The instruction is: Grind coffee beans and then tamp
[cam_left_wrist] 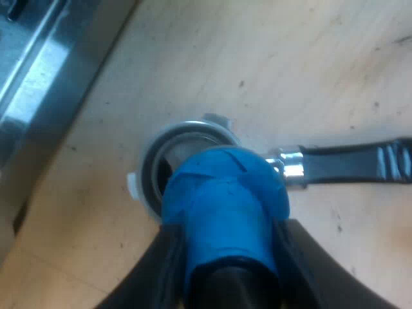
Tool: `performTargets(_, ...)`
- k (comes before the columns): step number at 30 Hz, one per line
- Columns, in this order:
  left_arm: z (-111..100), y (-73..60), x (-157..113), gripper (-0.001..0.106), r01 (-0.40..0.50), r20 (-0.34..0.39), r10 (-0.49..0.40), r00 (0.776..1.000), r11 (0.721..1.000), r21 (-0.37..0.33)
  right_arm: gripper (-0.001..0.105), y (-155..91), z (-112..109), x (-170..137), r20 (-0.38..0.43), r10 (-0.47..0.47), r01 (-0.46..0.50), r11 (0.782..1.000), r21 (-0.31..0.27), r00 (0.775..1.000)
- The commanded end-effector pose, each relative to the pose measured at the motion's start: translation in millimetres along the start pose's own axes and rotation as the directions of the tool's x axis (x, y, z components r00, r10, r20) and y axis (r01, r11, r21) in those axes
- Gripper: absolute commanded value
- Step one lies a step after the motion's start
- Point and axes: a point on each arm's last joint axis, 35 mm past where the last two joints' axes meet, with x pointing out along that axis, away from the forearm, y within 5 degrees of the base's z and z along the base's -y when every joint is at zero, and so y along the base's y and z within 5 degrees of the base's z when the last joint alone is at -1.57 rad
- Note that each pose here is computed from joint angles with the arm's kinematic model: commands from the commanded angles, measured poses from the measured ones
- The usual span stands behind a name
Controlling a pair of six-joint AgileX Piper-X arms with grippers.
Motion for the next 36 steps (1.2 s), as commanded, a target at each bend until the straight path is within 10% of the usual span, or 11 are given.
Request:
performTargets(1, 7.9, -0.8, 3.2, 0.0, -0.017, 0.039, 0.016, 0.999, 1.0, 0.011, 0.09, -1.6, 0.7, -0.2, 0.007, -0.015, 0.015, 1.0, 0.01, 1.0)
performTargets(36, -5.2, 12.4, 77.2, 0.0, -0.032, -0.24, 0.023, 0.971, 0.999, -0.03, 0.09, -1.6, 0.7, -0.2, 0.007, -0.015, 0.015, 1.0, 0.01, 1.0)
